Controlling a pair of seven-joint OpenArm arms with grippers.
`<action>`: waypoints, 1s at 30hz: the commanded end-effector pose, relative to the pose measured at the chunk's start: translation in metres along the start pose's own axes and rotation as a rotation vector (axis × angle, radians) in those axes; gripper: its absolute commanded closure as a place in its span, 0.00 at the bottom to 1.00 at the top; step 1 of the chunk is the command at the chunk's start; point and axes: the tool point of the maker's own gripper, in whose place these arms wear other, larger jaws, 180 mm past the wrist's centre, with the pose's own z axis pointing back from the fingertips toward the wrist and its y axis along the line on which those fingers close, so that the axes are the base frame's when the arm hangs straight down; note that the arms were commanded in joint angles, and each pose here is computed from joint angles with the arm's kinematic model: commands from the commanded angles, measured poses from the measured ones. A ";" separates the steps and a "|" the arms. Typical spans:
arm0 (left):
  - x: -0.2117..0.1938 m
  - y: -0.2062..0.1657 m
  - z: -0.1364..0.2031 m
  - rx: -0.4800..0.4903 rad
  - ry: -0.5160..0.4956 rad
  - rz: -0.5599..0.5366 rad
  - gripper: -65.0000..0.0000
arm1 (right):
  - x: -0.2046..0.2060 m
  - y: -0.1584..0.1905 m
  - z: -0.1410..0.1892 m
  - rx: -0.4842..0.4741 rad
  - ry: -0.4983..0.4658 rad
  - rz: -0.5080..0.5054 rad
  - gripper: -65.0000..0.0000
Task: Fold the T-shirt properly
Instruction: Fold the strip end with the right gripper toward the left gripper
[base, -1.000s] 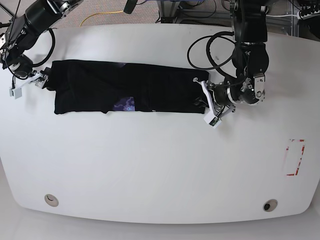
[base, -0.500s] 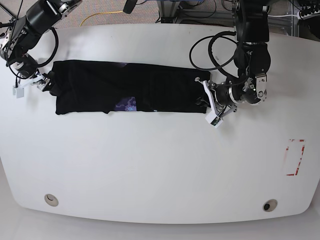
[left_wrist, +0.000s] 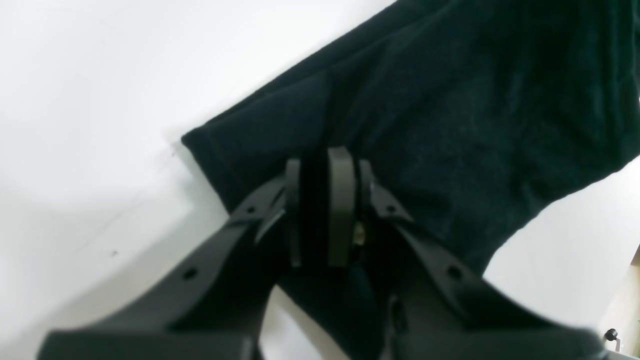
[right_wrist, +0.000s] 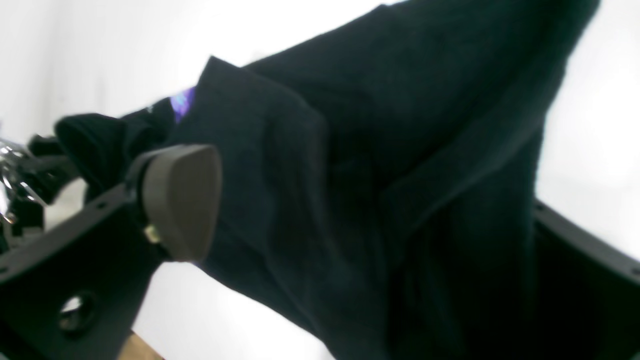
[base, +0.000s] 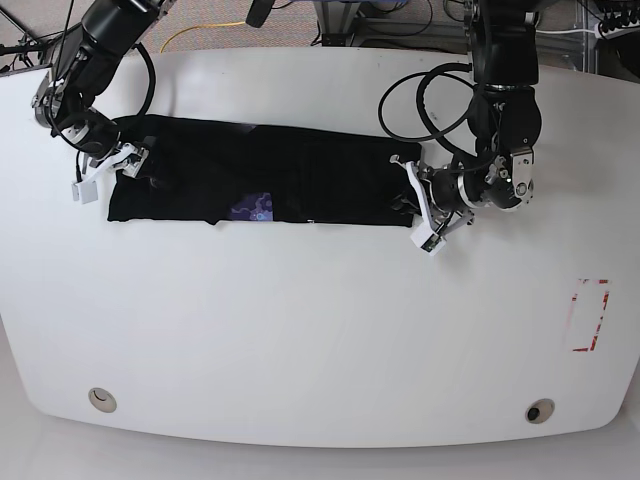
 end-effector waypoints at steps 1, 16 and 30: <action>-0.025 0.014 0.004 0.064 0.130 -0.022 0.92 | 0.016 0.000 0.006 -0.007 -0.041 0.026 0.28; -0.017 0.010 0.000 0.051 0.145 -0.059 0.86 | 0.045 -0.002 0.035 -0.086 -0.082 0.136 1.00; 0.002 -0.046 -0.048 -0.103 0.256 -0.241 0.84 | 0.075 0.082 0.046 -0.065 -0.128 0.432 1.00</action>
